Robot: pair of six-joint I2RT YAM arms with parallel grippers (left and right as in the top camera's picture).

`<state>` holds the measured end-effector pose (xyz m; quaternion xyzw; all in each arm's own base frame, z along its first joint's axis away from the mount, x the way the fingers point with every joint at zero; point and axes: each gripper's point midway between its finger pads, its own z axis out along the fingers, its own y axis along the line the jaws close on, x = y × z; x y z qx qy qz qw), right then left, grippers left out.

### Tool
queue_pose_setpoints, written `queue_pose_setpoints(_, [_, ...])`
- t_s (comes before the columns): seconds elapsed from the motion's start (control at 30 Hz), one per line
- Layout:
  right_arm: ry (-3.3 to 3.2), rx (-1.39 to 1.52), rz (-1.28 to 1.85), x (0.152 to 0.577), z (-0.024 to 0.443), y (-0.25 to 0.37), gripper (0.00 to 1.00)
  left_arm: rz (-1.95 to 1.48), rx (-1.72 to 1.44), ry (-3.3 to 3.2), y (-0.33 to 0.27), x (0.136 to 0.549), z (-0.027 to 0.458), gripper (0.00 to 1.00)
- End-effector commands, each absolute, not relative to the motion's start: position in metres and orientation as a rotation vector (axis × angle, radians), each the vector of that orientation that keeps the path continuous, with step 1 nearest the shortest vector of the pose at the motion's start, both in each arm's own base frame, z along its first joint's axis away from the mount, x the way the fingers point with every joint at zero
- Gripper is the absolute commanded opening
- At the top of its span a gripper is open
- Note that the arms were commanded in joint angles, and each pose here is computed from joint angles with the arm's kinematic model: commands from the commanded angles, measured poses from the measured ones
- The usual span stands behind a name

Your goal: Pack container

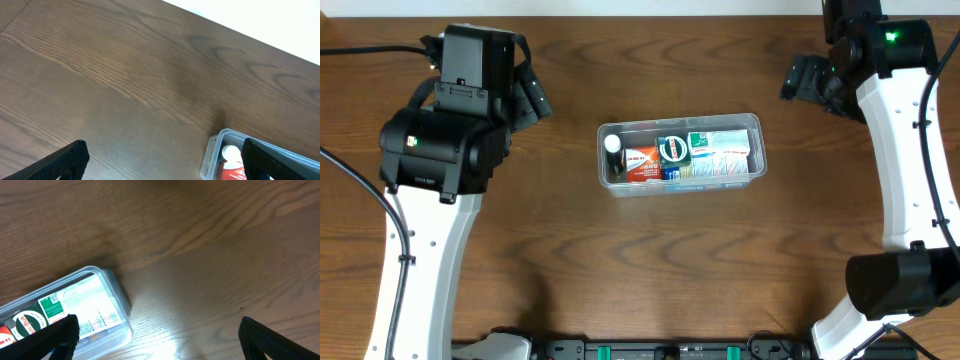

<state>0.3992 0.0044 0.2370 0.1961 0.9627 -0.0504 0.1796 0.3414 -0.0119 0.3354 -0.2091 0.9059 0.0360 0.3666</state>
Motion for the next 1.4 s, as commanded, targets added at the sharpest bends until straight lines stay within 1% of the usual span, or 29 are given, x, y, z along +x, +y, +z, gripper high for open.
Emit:
queue_pose_setpoints(0.0, [2.719, 0.556, -0.158, 0.400, 0.237, 0.001, 0.99, 0.114, -0.543, 2.307, -0.007, 0.340, 0.342, 0.98])
queue_pose_setpoints(0.33, [2.724, 0.548, -0.158, 0.400, 0.235, 0.004, 0.99, 0.114, -0.543, 2.307, -0.007, 0.340, 0.342, 0.98])
queue_pose_setpoints(0.47, [2.685, 0.497, -0.127, 0.394, 0.253, 0.017, 0.99, 0.114, -0.543, 2.307, -0.007, 0.340, 0.342, 0.98])
queue_pose_setpoints(0.57, [2.573, 0.449, -0.158, 0.389, 0.285, 0.024, 0.99, 0.114, -0.543, 2.307, -0.007, 0.340, 0.342, 0.98])
queue_pose_setpoints(0.7, [2.344, 0.373, -0.100, 0.383, 0.347, 0.046, 0.99, 0.114, -0.543, 2.307, -0.007, 0.340, 0.342, 0.98])
queue_pose_setpoints(0.87, [2.082, 0.295, -0.022, 0.352, 0.423, 0.066, 0.99, 0.114, -0.543, 2.307, -0.007, 0.340, 0.342, 0.98])
queue_pose_setpoints(0.97, [1.954, 0.299, 0.046, 0.329, 0.451, 0.066, 0.99, 0.114, -0.543, 2.307, -0.007, 0.340, 0.342, 0.98])
queue_pose_setpoints(1.03, [1.869, 0.317, 0.101, 0.316, 0.460, 0.060, 0.99, 0.114, -0.543, 2.307, -0.007, 0.340, 0.342, 0.98])
queue_pose_setpoints(1.1, [1.778, 0.344, 0.150, 0.303, 0.461, 0.052, 0.99, 0.114, -0.543, 2.307, -0.007, 0.340, 0.342, 0.98])
queue_pose_setpoints(1.2, [1.652, 0.381, 0.212, 0.284, 0.443, 0.039, 0.99, 0.114, -0.543, 2.307, -0.007, 0.340, 0.342, 0.98])
queue_pose_setpoints(1.37, [1.501, 0.469, 0.291, 0.252, 0.379, 0.012, 0.99, 0.114, -0.543, 2.307, -0.007, 0.340, 0.342, 0.98])
